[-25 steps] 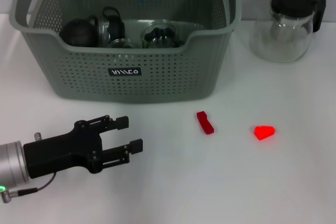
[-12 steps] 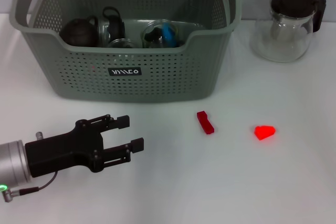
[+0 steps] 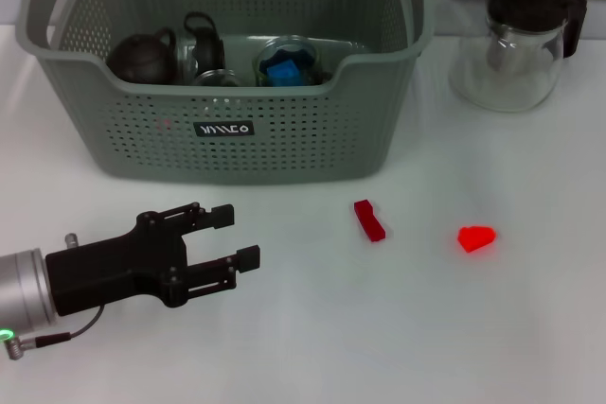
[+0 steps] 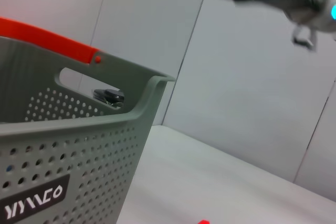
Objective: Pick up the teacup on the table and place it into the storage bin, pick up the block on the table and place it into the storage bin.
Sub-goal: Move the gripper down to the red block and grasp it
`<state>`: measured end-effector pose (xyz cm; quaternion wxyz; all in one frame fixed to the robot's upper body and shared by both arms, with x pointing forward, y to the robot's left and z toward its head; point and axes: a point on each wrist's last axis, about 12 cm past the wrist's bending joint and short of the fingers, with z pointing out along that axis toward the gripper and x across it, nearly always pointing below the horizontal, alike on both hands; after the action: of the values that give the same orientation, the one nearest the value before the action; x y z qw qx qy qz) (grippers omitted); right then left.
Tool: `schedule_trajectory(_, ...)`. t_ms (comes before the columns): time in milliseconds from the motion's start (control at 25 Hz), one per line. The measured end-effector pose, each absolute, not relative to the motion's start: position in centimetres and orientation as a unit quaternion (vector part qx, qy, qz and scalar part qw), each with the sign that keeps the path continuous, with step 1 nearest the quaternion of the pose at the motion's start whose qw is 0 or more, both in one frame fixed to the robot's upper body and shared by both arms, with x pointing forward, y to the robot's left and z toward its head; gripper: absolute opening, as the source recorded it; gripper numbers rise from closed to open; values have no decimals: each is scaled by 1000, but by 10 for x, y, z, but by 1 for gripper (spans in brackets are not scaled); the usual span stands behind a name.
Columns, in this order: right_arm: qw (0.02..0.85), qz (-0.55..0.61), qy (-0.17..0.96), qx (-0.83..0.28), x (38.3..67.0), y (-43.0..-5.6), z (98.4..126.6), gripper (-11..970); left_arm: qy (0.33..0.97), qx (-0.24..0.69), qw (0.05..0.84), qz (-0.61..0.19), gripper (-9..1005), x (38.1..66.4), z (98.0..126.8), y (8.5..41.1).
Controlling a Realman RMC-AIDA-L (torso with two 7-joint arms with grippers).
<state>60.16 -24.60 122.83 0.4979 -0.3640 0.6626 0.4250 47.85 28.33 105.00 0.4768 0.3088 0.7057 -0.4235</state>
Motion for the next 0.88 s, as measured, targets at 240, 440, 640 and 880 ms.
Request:
schedule_trajectory(240, 394, 346, 742, -418, 563, -307, 1232, 802, 705, 310, 477, -423, 728, 479, 1051, 283)
schedule_trajectory(440, 288, 231, 839, -400, 561, -319, 1225, 789, 705, 311, 478, -422, 729, 480, 1051, 284)
schedule_trajectory(640, 216, 170, 887, -370, 574, -310, 1216, 776, 705, 310, 478, -422, 729, 480, 1051, 284)
schedule_trajectory(880, 144, 114, 935, -303, 592, -279, 1199, 760, 707, 305, 481, -419, 730, 479, 1050, 286)
